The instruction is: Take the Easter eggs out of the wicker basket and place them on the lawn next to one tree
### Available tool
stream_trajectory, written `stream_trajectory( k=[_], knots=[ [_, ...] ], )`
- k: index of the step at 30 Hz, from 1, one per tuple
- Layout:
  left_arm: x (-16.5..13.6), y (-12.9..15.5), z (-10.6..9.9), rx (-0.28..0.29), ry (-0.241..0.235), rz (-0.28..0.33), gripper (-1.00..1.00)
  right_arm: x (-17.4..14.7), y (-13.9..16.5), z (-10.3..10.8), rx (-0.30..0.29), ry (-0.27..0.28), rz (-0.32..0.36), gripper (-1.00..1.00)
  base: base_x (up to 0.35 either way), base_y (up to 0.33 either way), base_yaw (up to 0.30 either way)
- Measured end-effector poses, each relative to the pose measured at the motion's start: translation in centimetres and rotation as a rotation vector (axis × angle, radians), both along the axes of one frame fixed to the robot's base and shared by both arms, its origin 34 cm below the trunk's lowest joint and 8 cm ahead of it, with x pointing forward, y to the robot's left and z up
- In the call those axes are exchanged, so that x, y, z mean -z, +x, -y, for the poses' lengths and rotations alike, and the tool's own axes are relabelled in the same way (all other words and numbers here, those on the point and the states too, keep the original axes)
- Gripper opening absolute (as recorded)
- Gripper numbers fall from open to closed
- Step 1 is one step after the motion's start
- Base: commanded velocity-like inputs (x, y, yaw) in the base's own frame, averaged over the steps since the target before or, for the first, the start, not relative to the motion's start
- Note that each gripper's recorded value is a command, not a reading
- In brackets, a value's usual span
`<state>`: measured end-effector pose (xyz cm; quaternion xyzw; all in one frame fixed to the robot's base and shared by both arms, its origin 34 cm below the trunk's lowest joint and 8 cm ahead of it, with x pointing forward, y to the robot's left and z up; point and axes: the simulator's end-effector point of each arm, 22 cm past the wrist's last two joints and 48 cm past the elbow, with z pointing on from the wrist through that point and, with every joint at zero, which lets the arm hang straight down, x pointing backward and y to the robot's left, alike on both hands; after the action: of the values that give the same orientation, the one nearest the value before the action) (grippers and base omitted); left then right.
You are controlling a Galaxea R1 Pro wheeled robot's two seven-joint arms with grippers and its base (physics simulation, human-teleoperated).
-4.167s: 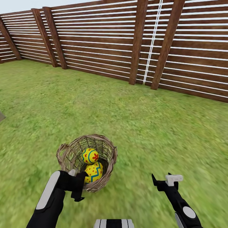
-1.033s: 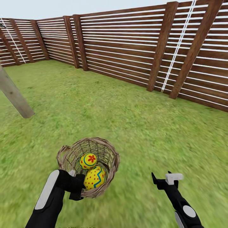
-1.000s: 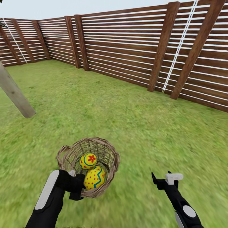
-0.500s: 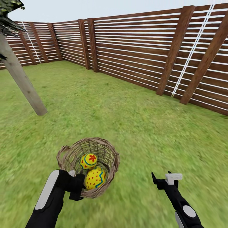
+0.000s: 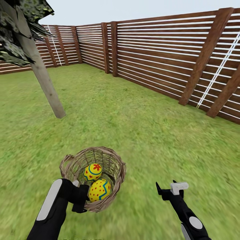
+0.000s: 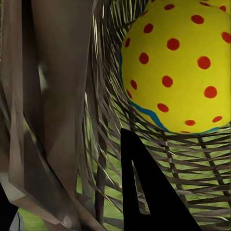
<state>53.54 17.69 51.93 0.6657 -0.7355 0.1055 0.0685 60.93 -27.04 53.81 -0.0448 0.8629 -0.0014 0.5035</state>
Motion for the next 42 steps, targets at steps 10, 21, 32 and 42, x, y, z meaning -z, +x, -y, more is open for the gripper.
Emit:
stream_trajectory(
  k=[10, 21, 32, 42],
  knots=[
    [-1.9, 0.2, 0.0, -0.002, 0.0, -0.005, -1.0, -2.0, 0.3, 0.0, 0.0, 0.0, 0.0, 1.0, 0.0, 0.0, 0.281],
    [-4.1, 0.5, 0.1, -0.004, 0.0, -0.006, -1.0, -4.1, 0.6, 0.0, 0.001, 0.0, -0.001, 1.0, 0.0, 0.0, 0.274],
    [-6.2, 0.7, 0.1, -0.002, 0.0, -0.007, -1.0, -6.3, 0.8, 0.0, 0.001, 0.0, -0.001, 1.0, 0.0, 0.0, 0.056],
    [-8.0, 0.9, 0.1, -0.001, 0.0, -0.007, -1.0, -8.2, 1.1, 0.0, 0.0, 0.0, 0.001, 1.0, 0.0, 0.0, 0.206]
  ],
)
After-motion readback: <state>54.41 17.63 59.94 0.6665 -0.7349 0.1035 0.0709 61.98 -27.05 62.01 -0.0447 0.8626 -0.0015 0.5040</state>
